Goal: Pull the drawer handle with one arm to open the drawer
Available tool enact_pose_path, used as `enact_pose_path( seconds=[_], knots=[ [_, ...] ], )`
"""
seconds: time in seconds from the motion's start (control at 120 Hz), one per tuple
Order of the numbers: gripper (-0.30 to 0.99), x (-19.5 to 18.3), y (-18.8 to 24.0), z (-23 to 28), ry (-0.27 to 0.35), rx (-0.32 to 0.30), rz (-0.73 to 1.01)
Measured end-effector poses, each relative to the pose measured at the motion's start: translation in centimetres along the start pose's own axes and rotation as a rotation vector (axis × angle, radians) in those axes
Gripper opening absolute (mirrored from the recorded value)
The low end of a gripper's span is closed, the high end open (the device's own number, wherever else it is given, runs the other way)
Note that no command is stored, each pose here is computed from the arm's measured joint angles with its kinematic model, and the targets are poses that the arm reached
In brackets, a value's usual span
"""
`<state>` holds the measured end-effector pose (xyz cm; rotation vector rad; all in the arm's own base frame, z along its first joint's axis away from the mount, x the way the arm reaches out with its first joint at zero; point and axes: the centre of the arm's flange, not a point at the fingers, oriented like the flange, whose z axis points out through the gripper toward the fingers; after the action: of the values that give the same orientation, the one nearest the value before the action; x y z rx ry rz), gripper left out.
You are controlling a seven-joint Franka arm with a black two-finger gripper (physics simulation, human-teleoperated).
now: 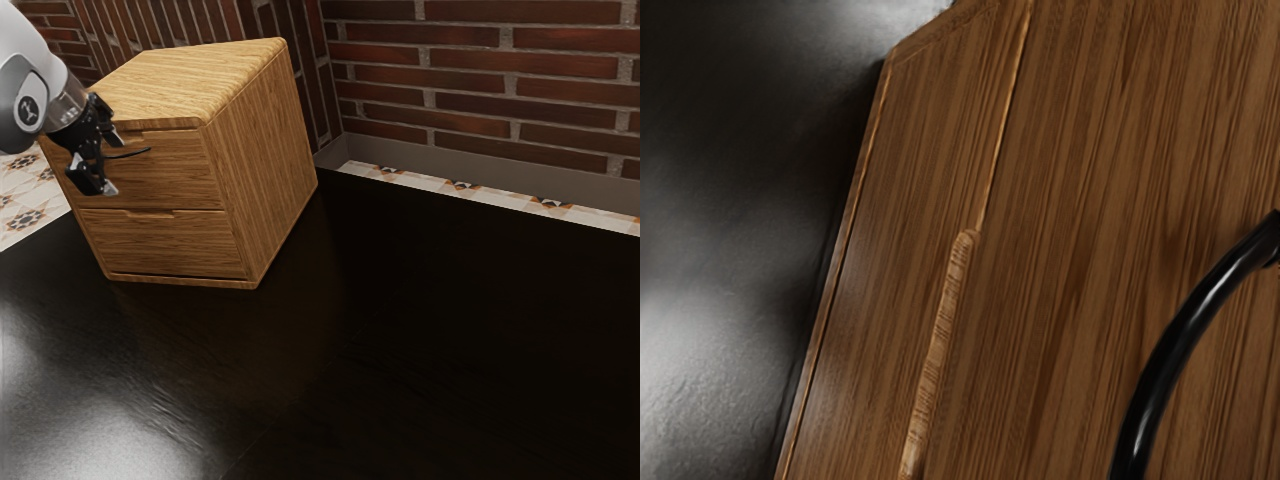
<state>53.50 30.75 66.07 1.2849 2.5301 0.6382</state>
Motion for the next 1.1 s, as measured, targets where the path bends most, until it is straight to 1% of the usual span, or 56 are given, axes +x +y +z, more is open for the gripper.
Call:
enact_pose_path(
  seconds=[0.267,0.567,0.717,0.858,1.1],
  knots=[
    [0.69,-0.7,-0.2,0.3,-0.011,0.008,0.002],
    [0.69,0.3,-1.1,2.3,-0.002,0.032,-0.016],
    [0.69,0.9,-2.9,1.7,-0.033,0.027,-0.028],
    [0.69,2.0,-4.4,0.2,-0.059,0.003,-0.044],
    [0.69,2.7,-6.6,-0.1,-0.072,-0.001,-0.043]
  ],
)
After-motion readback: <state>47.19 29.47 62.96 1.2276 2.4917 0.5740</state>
